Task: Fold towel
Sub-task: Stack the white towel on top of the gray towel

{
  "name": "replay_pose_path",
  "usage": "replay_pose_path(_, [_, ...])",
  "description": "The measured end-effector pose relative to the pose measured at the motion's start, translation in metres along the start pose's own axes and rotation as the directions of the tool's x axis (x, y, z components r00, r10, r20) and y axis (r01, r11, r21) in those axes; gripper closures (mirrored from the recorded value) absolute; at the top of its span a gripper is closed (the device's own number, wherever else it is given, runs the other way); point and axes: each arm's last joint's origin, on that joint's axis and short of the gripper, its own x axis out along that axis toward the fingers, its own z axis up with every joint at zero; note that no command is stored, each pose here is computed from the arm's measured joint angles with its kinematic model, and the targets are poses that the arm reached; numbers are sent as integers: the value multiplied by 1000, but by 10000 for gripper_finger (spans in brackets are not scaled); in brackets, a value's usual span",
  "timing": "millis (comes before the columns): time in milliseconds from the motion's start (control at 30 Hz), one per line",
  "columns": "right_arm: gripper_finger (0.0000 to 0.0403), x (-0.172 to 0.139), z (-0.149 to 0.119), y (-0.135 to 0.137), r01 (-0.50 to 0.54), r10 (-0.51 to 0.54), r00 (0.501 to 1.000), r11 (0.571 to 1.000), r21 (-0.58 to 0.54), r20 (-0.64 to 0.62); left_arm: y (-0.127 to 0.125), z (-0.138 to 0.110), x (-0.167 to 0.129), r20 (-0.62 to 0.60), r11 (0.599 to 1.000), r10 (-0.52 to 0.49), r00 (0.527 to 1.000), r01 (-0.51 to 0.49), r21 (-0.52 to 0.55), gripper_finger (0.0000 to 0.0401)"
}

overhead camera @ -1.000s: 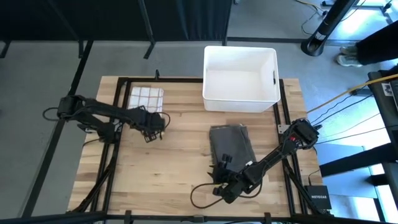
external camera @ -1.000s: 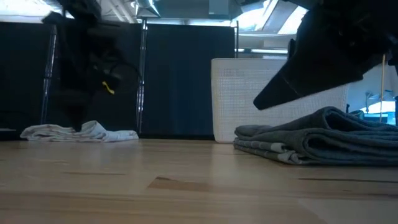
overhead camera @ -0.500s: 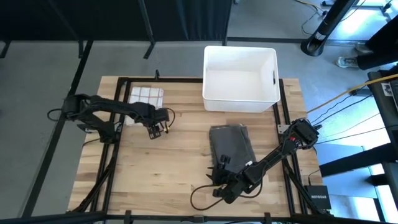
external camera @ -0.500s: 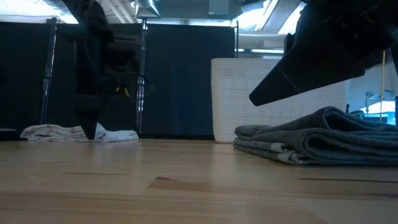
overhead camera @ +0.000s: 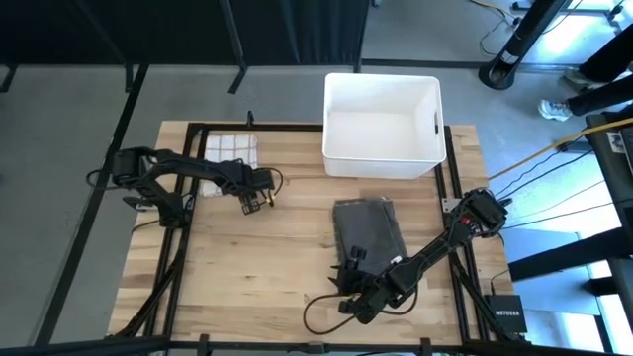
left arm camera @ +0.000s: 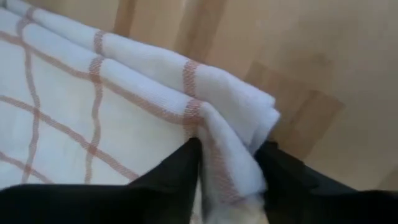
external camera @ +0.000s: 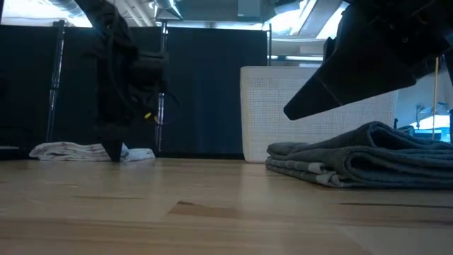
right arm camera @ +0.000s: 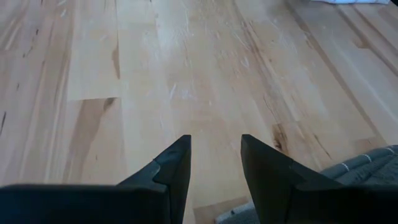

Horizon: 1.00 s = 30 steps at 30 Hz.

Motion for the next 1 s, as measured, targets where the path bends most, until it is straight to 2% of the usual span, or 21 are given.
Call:
replay_pose_path(233, [261,0,0,0,-1,1,1000,1000,1,0,0,3,2,21,1000,0,1000,1,-13,368])
replay_pose_path(300, [261,0,0,0,-2,2,1000,1000,1,0,0,3,3,24,1000,0,1000,1,-14,387])
replay_pose_path(400, [261,-4,3,-1,-14,14,1000,1000,0,-4,-4,3,1,32,1000,-14,999,14,-3,388])
replay_pose_path(533, [261,-24,15,-3,-86,86,996,996,18,3,-16,2,-12,44,999,-47,998,47,-1,392])
replay_pose_path(633, [261,-49,24,-8,-118,118,993,993,20,16,-26,-1,-31,68,991,-133,989,133,9,392])
replay_pose_path(733, [261,-75,26,-16,-127,127,992,991,43,-4,-31,1,-55,167,974,-227,959,228,18,392])
replay_pose_path(867, [261,-96,16,-35,-10,17,995,997,76,-95,-33,-1,-78,251,955,-286,925,295,0,392])
replay_pose_path(1000, [261,-86,2,-60,190,-158,958,975,119,-238,-31,-4,-91,301,945,-308,902,328,-16,393])
